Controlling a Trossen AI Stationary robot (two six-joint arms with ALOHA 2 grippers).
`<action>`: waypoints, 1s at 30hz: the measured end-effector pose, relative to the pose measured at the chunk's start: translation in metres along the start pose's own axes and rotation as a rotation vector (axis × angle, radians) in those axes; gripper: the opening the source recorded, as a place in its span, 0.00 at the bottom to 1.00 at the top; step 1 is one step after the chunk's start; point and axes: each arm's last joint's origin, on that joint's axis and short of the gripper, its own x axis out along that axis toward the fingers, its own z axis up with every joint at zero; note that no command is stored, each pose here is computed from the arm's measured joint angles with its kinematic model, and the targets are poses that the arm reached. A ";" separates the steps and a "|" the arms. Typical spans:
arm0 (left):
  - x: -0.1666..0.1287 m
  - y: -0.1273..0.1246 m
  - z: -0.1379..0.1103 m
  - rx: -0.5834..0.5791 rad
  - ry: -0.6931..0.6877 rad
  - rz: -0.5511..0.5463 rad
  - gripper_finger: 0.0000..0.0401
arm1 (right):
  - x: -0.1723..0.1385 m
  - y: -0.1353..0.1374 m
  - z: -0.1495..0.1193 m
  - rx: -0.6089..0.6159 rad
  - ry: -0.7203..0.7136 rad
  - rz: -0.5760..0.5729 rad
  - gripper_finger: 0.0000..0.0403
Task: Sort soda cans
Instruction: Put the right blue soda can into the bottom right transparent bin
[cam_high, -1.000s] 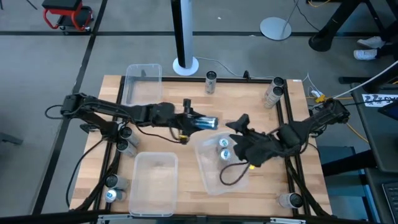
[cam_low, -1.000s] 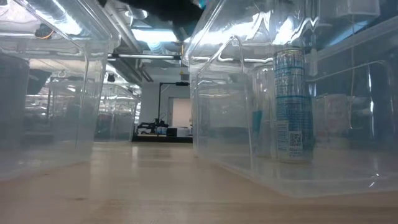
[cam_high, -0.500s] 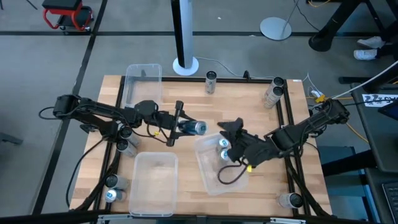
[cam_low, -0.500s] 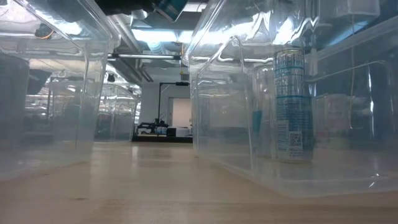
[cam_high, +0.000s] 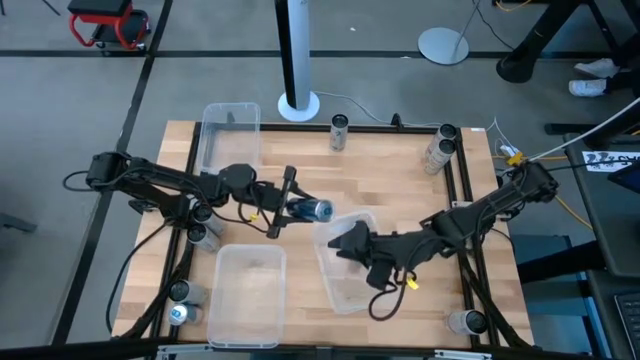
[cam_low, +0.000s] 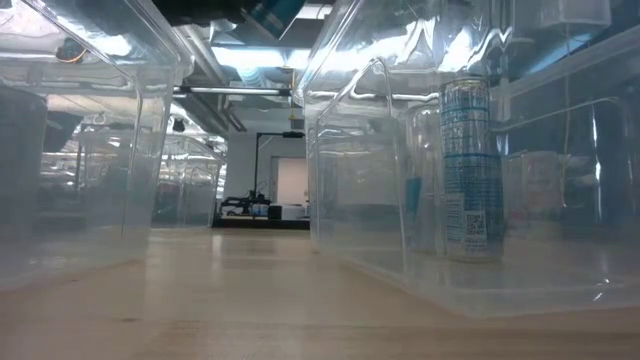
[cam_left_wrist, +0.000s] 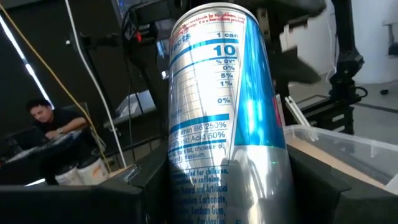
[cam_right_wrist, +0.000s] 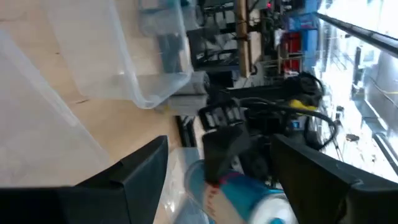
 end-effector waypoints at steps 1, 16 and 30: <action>0.000 -0.001 0.001 0.001 -0.006 -0.004 0.55 | 0.003 0.002 0.001 -0.006 0.010 -0.001 0.70; -0.002 -0.014 -0.004 -0.014 -0.145 -0.174 0.55 | 0.011 -0.032 -0.015 0.113 0.064 -0.074 0.70; -0.003 -0.004 -0.017 -0.067 -0.049 -0.137 0.55 | 0.033 -0.031 -0.037 0.173 0.027 -0.008 0.70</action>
